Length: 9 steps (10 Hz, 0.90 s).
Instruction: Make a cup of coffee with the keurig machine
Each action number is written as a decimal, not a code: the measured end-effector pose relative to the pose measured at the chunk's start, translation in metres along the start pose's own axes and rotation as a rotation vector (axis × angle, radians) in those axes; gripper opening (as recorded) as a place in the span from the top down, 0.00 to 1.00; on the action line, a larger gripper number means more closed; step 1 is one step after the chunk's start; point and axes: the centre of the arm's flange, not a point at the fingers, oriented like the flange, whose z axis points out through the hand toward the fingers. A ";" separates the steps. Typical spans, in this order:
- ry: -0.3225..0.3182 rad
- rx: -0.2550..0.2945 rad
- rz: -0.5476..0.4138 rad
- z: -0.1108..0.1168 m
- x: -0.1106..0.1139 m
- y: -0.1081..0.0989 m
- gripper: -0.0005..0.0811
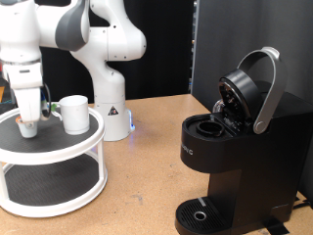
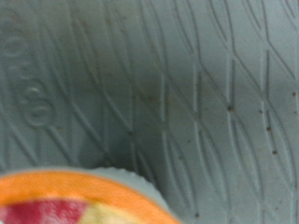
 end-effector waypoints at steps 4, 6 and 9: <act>0.040 0.052 -0.006 -0.057 -0.014 0.009 0.49; 0.043 0.049 -0.033 -0.081 -0.019 0.011 0.87; 0.162 0.059 0.062 -0.078 -0.013 0.011 0.87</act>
